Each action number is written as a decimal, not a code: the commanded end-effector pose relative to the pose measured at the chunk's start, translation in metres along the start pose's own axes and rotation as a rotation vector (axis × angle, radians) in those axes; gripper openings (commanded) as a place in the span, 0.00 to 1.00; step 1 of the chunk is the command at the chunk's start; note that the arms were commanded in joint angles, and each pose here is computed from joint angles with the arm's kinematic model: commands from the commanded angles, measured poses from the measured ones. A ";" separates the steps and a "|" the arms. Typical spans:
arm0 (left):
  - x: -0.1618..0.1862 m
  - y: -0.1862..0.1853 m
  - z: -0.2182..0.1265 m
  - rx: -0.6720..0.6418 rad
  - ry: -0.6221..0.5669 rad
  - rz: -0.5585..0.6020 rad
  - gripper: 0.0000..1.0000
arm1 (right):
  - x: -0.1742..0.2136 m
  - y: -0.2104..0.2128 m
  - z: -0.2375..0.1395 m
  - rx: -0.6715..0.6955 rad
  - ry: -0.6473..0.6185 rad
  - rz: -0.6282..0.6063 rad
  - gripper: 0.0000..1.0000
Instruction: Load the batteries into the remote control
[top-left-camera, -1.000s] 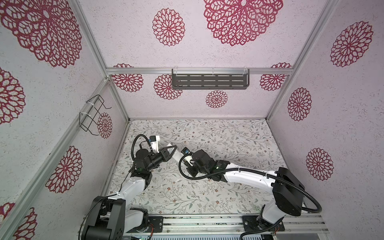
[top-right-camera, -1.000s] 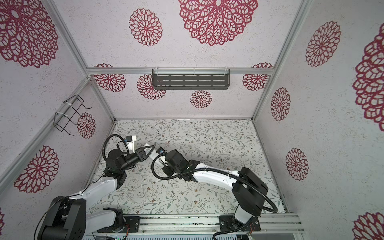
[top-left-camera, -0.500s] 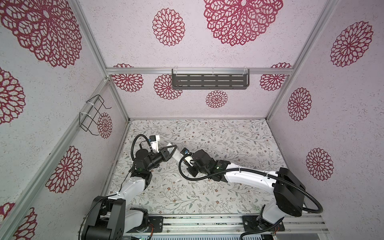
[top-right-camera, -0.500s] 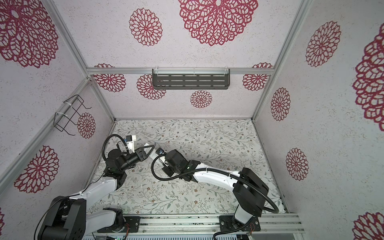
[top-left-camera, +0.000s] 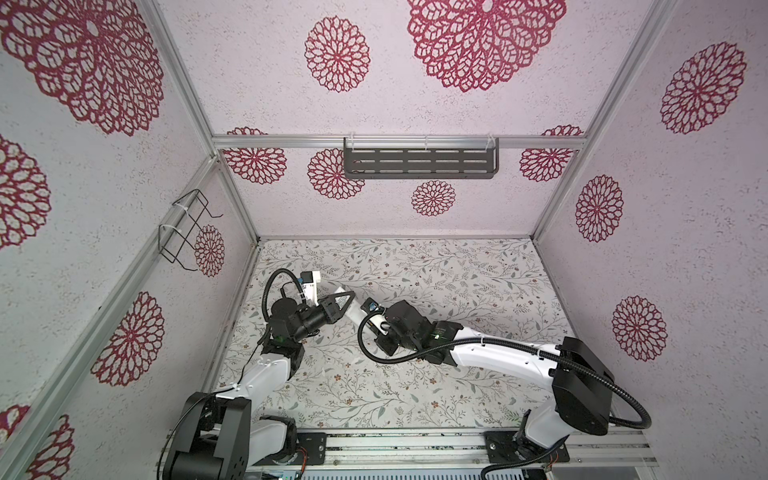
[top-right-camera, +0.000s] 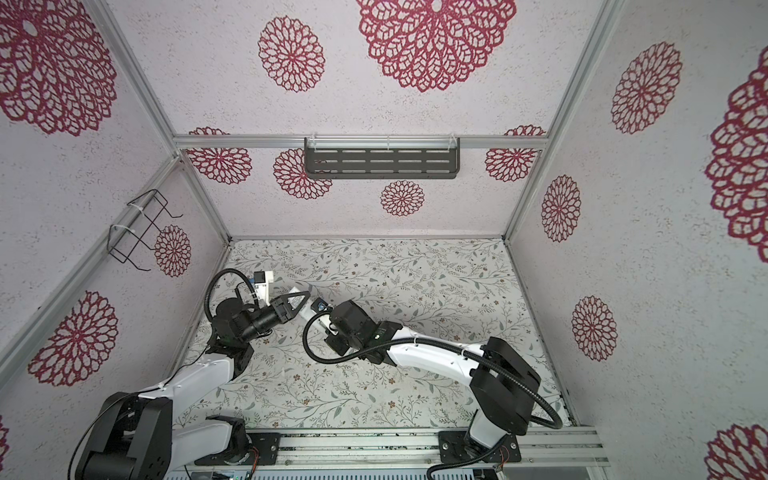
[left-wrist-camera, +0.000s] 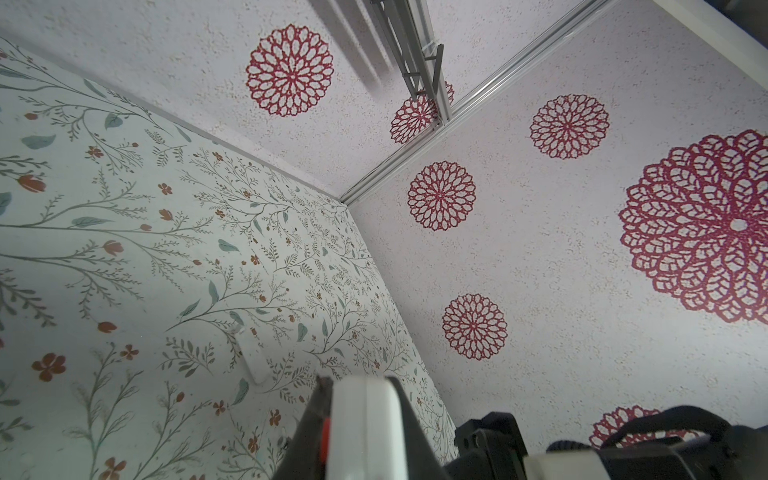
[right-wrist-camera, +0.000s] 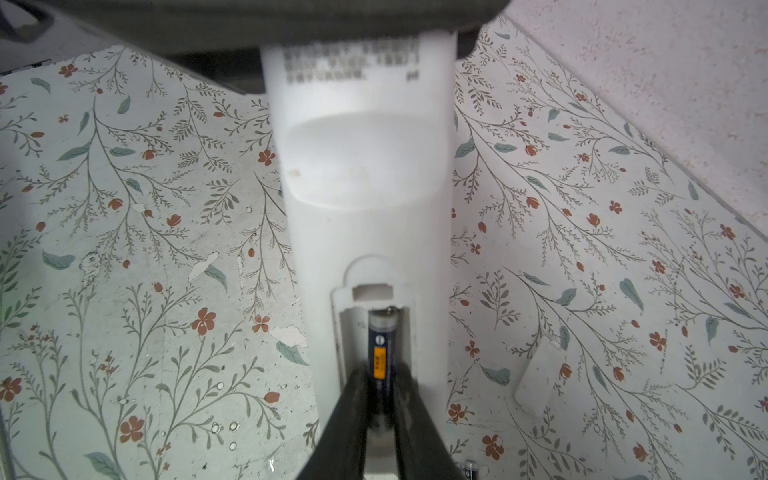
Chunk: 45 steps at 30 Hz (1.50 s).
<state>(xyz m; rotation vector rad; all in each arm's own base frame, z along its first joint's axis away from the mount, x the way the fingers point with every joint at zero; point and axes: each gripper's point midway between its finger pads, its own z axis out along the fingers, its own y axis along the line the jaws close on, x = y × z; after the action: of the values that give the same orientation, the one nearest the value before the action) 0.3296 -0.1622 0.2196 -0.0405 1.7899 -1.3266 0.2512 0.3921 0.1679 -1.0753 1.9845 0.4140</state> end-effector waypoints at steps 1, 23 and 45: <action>-0.004 -0.044 -0.004 0.161 0.031 0.012 0.00 | 0.027 -0.034 -0.002 0.142 0.096 0.039 0.24; -0.008 -0.021 -0.008 0.088 -0.008 -0.002 0.00 | 0.034 -0.054 -0.039 0.134 0.044 0.218 0.39; -0.009 -0.017 -0.012 0.050 -0.021 0.026 0.00 | 0.210 -0.112 -0.084 0.339 0.480 0.917 0.78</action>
<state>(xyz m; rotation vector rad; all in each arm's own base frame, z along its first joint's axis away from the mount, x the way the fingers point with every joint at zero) 0.3220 -0.1573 0.2323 -0.0285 1.7625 -1.3590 0.2364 0.1606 0.0690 -0.0297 2.7571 0.1994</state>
